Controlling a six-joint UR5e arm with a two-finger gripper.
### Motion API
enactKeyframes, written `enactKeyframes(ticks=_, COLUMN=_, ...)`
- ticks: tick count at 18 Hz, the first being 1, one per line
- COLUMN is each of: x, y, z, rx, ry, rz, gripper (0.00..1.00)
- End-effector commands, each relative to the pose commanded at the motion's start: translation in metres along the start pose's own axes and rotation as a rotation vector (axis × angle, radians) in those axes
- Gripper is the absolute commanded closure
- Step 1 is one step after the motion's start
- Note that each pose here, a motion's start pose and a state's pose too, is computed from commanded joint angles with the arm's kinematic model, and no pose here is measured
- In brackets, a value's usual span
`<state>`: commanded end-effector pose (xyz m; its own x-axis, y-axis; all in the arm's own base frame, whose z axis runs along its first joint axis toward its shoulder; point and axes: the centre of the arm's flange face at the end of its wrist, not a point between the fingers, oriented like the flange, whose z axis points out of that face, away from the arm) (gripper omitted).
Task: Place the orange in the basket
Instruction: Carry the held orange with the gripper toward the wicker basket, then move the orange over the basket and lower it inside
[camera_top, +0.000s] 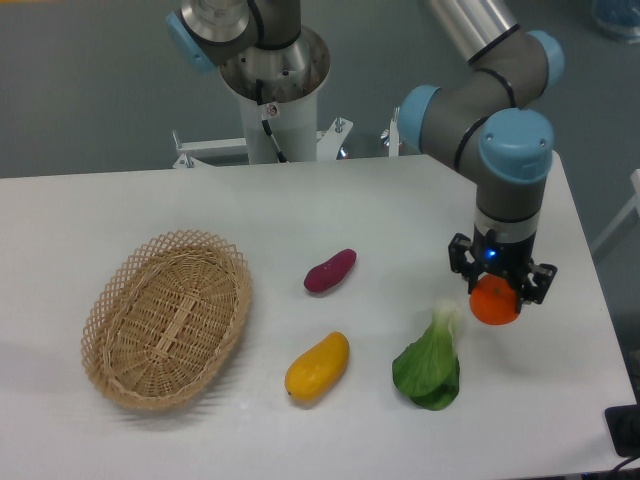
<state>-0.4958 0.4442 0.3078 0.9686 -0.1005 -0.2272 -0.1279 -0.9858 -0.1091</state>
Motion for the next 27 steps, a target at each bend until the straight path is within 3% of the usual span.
enactKeyframes(ticks=6, x=0.047, y=-0.061, z=-0.002, rx=0.028, ry=0.019, rz=-0.099, gripper=0.49)
enactKeyframes(ticks=12, x=0.113, y=-0.123, z=-0.014, rx=0.066, ry=0.042, rz=-0.122, gripper=0.48)
enactKeyframes(ticks=16, x=0.172, y=-0.153, z=-0.021, rx=0.075, ry=0.068, rz=-0.058, gripper=0.48)
enactKeyframes(ticks=22, x=0.268, y=-0.177, z=-0.035, rx=0.087, ry=0.110, rz=-0.054, gripper=0.49)
enactKeyframes(ticks=24, x=0.287, y=-0.189, z=-0.036, rx=0.106, ry=0.109, rz=-0.107, gripper=0.49)
enactKeyframes(ticks=27, x=0.317, y=-0.198, z=-0.027, rx=0.092, ry=0.129, rz=-0.070, gripper=0.49)
